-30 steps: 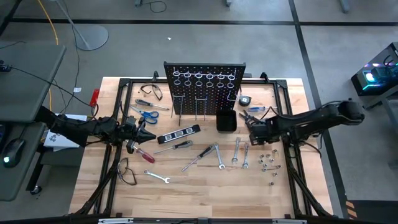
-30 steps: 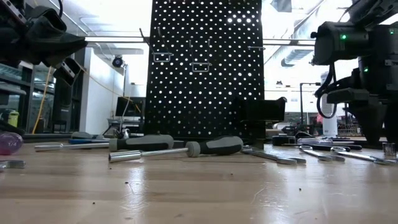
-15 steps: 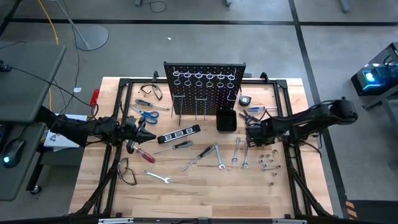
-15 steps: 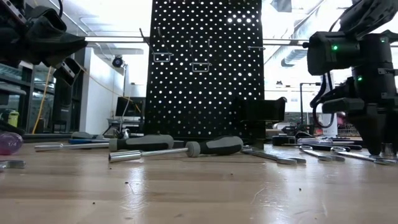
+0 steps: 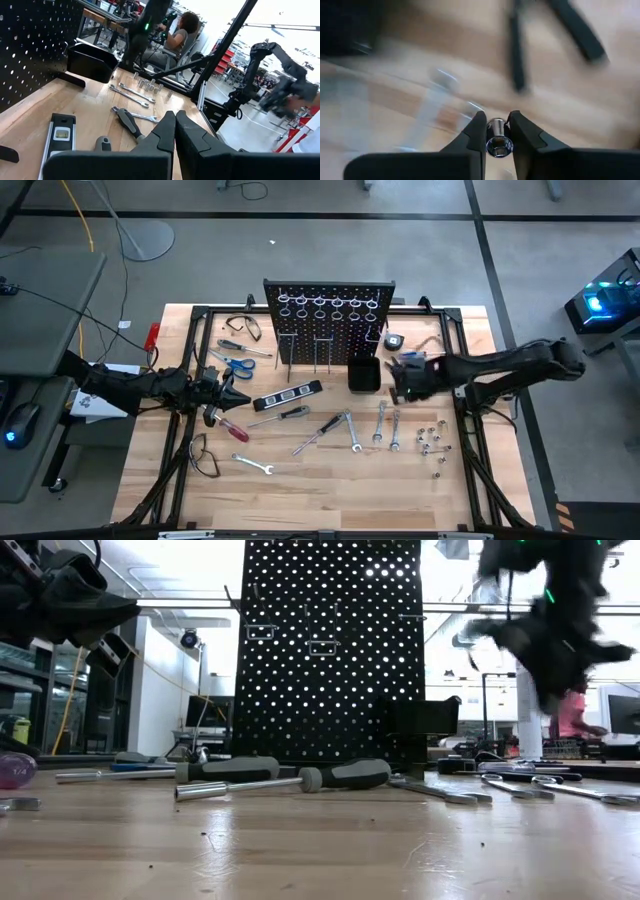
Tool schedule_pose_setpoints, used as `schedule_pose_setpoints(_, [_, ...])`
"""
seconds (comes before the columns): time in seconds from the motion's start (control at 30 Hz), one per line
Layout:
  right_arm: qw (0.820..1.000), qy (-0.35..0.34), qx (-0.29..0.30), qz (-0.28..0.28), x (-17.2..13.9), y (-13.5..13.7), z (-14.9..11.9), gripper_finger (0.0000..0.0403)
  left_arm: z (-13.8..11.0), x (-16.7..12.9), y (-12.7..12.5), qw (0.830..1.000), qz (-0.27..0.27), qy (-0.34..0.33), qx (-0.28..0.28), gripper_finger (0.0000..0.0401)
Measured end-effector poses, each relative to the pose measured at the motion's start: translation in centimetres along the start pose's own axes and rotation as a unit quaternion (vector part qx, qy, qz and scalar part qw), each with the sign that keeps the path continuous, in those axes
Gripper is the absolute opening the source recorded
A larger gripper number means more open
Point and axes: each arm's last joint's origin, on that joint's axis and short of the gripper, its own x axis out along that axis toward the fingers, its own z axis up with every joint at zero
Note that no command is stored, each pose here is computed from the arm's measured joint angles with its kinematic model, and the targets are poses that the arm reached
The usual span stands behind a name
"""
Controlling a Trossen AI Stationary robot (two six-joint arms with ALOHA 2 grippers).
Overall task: Hang tools onto peg board
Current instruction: Put the silver socket in the black bin on the pegboard
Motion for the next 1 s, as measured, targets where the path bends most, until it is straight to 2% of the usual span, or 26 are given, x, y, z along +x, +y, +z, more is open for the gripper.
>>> schedule_pose_setpoints(0.1, [0.993, -0.084, -0.025, 0.078, -3.7, 2.1, 1.8, 0.0039, 0.0, 0.0, 0.0, 1.0, 0.0, 0.0, 0.0, 0.0])
schedule_pose_setpoints(0.2, [0.986, -0.126, -0.045, 0.095, -5.1, 3.2, 3.4, 0.0039, 0.0, 0.0, 0.0, 1.0, 0.0, 0.0, 0.0, 0.0])
schedule_pose_setpoints(0.27, [0.986, -0.124, -0.052, 0.095, -4.6, 3.6, 4.3, 0.0039, 0.0, 0.0, 0.0, 1.0, 0.0, 0.0, 0.0, 0.0])
schedule_pose_setpoints(0.37, [0.984, -0.108, -0.064, 0.123, -3.3, 4.6, 5.1, 0.0039, 0.0, 0.0, 0.0, 1.0, 0.0, 0.0, 0.0, 0.0])
schedule_pose_setpoints(0.5, [0.979, -0.123, -0.099, 0.132, -1.8, 6.0, 5.8, 0.0042, 0.0, 0.0, 0.0, 1.0, 0.0, 0.0, 0.0, 0.0])
schedule_pose_setpoints(0.57, [0.98, -0.122, -0.097, 0.127, -1.2, 6.2, 6.1, 0.0068, 0.0, 0.0, 0.0, 1.0, 0.0, 0.0, 0.0, 0.0])
schedule_pose_setpoints(0.8, [0.985, -0.098, -0.108, 0.096, -1.0, 5.6, 5.7, 0.0203, 0.0, 0.0, 0.0, 1.0, 0.0, 0.0, 0.0, 0.0])
schedule_pose_setpoints(0.9, [0.983, -0.104, -0.109, 0.102, -1.8, 5.1, 5.6, 0.0229, 0.0, 0.0, 0.0, 1.0, 0.0, 0.0, 0.0, 0.0])
schedule_pose_setpoints(1.0, [0.983, -0.082, -0.131, 0.105, -2.9, 4.4, 4.5, 0.0235, 0.0, 0.0, 0.0, 1.0, 0.0, 0.001, 0.0, 0.0])
